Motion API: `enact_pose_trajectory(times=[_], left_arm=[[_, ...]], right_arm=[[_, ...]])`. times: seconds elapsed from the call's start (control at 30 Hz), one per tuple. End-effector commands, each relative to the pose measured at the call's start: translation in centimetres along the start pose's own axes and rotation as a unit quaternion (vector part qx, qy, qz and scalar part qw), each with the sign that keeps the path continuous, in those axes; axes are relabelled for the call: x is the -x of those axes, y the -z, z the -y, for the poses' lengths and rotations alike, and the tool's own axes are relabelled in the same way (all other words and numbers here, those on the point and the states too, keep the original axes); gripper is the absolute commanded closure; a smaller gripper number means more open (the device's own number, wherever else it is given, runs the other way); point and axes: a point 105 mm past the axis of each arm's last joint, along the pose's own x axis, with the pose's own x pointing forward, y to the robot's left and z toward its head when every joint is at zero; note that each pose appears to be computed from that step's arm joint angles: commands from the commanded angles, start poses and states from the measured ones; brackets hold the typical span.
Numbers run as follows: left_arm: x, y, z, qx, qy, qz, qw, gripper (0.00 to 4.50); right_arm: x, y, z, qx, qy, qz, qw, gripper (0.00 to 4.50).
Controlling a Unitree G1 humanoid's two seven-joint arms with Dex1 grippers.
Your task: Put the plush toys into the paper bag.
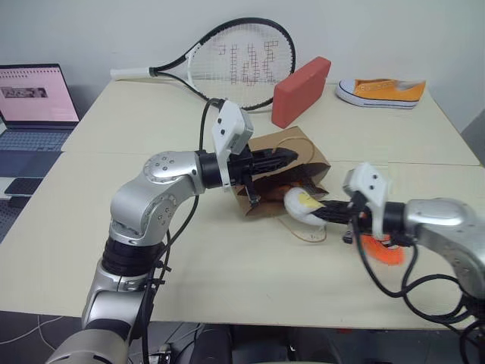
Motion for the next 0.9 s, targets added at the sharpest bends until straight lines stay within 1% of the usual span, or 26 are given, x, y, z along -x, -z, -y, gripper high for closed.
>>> enact_pose_trajectory(times=[0.03,0.4,0.57,0.67,0.73,0.77,0.9], left_arm=[[0.1,-1.1,0.7,-0.020,0.008,0.013,1.000,4.50],[0.1,0.6,2.1,-0.013,0.030,-0.010,0.999,4.50],[0.3,0.7,2.3,-0.008,0.034,-0.013,0.999,4.50],[0.3,0.9,2.4,-0.004,0.036,-0.013,0.999,4.50],[0.3,0.9,2.4,0.000,0.035,-0.012,0.999,4.50],[0.3,0.9,2.4,0.002,0.034,-0.011,0.999,4.50],[0.2,0.8,1.8,0.014,0.019,-0.007,1.000,4.50]], right_arm=[[-1.0,-0.8,1.6,0.022,0.052,0.016,0.998,4.48],[-4.3,-0.8,4.3,-0.008,0.126,0.037,0.991,4.48],[-5.6,-0.3,5.0,0.000,0.155,0.040,0.987,4.48],[-6.0,0.0,5.7,0.009,0.186,0.045,0.981,4.48],[-6.0,0.0,5.9,0.007,0.197,0.054,0.979,3.92],[-6.0,0.0,5.9,0.009,0.198,0.056,0.979,3.73],[-6.1,0.0,5.5,0.017,0.196,0.065,0.978,2.28]])
